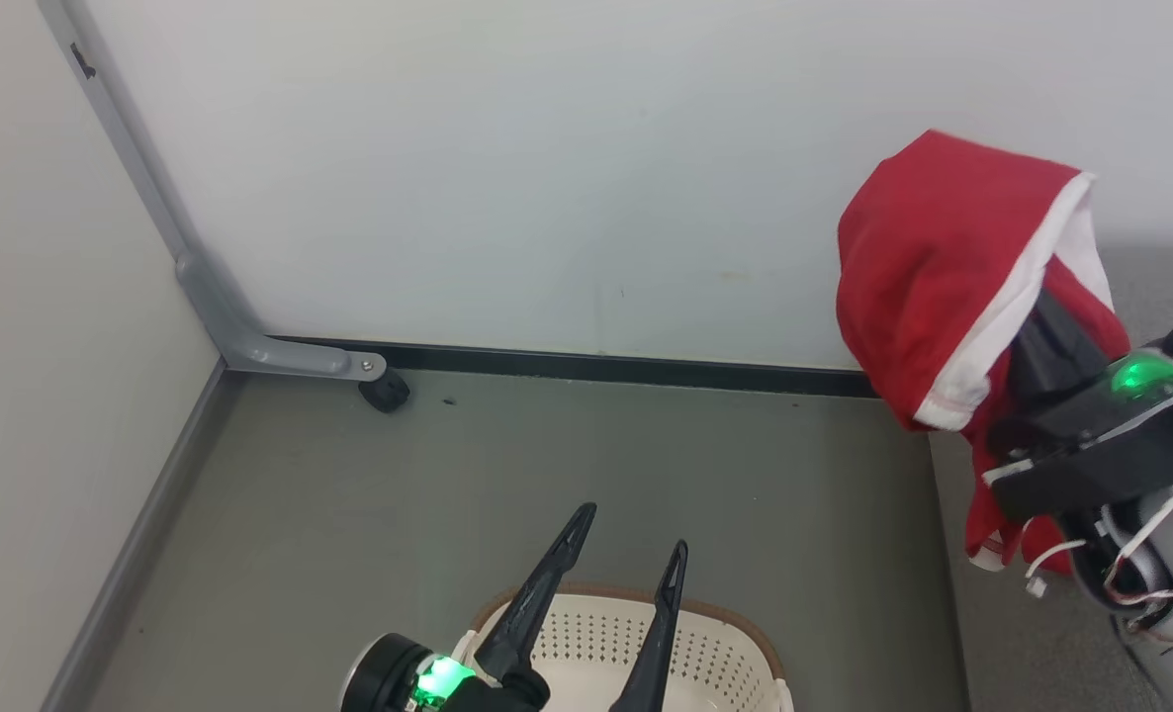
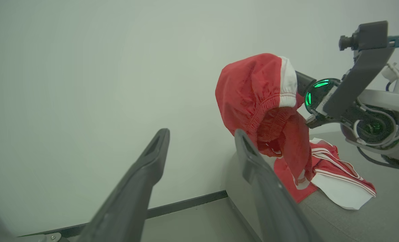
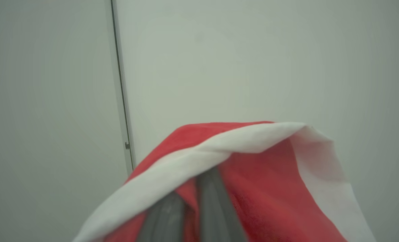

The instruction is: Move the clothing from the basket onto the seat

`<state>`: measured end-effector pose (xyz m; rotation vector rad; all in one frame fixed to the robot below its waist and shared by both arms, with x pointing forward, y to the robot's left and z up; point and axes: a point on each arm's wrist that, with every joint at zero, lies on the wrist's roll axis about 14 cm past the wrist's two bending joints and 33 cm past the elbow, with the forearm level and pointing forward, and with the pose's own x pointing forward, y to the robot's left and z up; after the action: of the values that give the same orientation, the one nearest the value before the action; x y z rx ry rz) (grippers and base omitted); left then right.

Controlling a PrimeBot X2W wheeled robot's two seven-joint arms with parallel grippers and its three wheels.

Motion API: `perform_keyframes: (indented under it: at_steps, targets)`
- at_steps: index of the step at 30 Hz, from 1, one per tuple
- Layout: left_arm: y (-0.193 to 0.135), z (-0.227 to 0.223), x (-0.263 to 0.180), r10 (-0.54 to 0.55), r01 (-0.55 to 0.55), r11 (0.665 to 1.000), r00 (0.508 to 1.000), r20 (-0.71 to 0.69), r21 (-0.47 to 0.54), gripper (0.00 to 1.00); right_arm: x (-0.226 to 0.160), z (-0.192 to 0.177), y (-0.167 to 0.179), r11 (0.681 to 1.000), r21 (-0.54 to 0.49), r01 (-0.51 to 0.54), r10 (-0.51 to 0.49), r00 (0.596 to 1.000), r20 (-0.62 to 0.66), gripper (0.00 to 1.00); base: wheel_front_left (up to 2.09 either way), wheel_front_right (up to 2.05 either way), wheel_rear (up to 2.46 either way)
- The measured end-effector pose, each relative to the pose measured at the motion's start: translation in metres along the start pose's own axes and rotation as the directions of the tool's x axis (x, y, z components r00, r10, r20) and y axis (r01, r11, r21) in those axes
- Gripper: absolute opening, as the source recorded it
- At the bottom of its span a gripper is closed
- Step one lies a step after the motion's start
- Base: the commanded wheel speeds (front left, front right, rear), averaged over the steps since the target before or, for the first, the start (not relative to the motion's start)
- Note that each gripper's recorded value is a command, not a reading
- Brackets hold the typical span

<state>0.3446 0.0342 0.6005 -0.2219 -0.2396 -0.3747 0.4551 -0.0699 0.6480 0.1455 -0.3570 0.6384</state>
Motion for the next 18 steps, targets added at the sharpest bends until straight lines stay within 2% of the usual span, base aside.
perform_keyframes:
  at_steps: [4,7,14,18]
  targets:
    - [-0.004,-0.025,-0.007,-0.008,0.009,1.0,0.997,-0.081,0.013,1.0,-0.003,0.02,-0.05,0.992,-0.07,0.106,-0.104,0.994,0.03,0.0,0.0,0.0,0.0]
    - [-0.003,-0.037,-0.009,-0.005,0.006,1.0,0.993,-0.117,0.012,1.0,-0.014,0.032,-0.09,0.973,-0.122,0.196,-0.193,0.98,0.041,0.0,0.0,0.0,0.0]
    - [-0.002,-0.059,-0.014,0.0,-0.001,1.0,0.984,-0.177,-0.003,1.0,-0.041,0.067,-0.167,0.907,-0.205,0.369,-0.357,0.929,0.094,0.0,0.0,0.0,0.0]
    - [-0.004,-0.069,-0.013,-0.01,0.006,1.0,0.981,-0.196,-0.022,1.0,-0.06,0.075,-0.202,0.862,-0.249,0.442,-0.433,0.896,0.094,0.0,0.0,0.0,0.0]
